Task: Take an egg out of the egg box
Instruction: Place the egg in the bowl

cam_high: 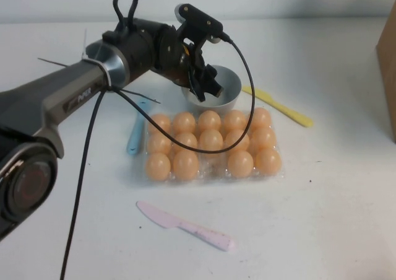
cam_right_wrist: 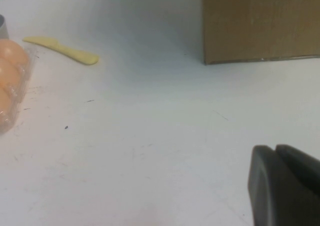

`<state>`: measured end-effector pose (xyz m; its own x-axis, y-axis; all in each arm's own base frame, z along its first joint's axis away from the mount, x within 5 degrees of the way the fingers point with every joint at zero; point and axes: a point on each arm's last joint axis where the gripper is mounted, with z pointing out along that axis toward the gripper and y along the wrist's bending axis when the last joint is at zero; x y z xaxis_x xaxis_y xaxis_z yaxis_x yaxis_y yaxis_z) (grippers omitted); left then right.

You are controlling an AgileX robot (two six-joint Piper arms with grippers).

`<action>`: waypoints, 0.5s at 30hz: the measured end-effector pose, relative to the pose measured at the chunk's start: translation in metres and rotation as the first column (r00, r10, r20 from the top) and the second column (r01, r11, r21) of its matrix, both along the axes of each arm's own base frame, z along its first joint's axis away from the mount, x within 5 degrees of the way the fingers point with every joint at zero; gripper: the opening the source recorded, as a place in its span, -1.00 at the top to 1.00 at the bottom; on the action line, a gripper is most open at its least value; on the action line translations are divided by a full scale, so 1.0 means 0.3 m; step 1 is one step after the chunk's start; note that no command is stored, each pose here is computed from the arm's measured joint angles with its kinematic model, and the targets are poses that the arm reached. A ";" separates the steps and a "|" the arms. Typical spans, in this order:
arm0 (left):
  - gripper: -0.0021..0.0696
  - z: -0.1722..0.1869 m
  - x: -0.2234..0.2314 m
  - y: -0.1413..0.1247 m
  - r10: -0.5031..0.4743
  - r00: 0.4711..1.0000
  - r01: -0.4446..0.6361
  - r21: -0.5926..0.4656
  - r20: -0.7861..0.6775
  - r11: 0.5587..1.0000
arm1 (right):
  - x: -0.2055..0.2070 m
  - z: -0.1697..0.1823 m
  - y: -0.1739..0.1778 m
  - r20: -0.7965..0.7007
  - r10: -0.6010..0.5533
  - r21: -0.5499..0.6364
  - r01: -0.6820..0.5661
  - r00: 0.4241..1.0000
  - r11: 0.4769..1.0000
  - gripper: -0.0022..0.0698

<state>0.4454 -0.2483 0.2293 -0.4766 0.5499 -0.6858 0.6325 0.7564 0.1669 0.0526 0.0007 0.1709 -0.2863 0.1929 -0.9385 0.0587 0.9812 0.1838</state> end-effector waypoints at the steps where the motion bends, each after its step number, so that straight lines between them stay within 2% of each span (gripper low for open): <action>1: 0.00 -0.014 0.007 0.000 0.004 1.000 -0.004 -0.002 0.000 1.000 | 0.000 0.000 0.000 0.000 0.000 0.000 0.000 1.000 1.000 0.99; 6: -0.38 -0.036 0.023 0.004 0.019 1.000 -0.019 -0.016 0.009 1.000 | 0.000 0.000 0.000 0.000 0.000 0.000 0.000 1.000 1.000 0.99; 9: -0.46 -0.035 0.023 0.005 0.020 1.000 -0.020 -0.017 0.010 1.000 | 0.000 0.000 0.000 0.000 0.000 0.000 0.000 1.000 1.000 0.99; 13: -0.41 0.019 0.005 0.008 0.008 0.999 -0.008 0.005 0.032 1.000 | 0.000 0.000 0.000 0.000 0.000 0.000 0.000 1.000 1.000 0.99; 14: -0.34 0.044 -0.012 0.005 0.004 0.999 -0.004 0.011 0.038 1.000 | 0.000 0.000 0.000 0.000 0.000 0.000 0.000 1.000 1.000 0.99; 15: -0.18 0.076 -0.032 0.000 -0.001 0.999 0.000 0.019 0.055 1.000 | 0.000 0.000 0.000 0.000 0.000 0.000 0.000 1.000 1.000 0.99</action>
<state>0.4357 -0.2484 0.2520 -0.4383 0.5637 -0.7001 0.6228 0.7521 0.2157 0.0526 0.0007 0.1709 -0.2863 0.1929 -0.9385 0.0587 0.9812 0.1838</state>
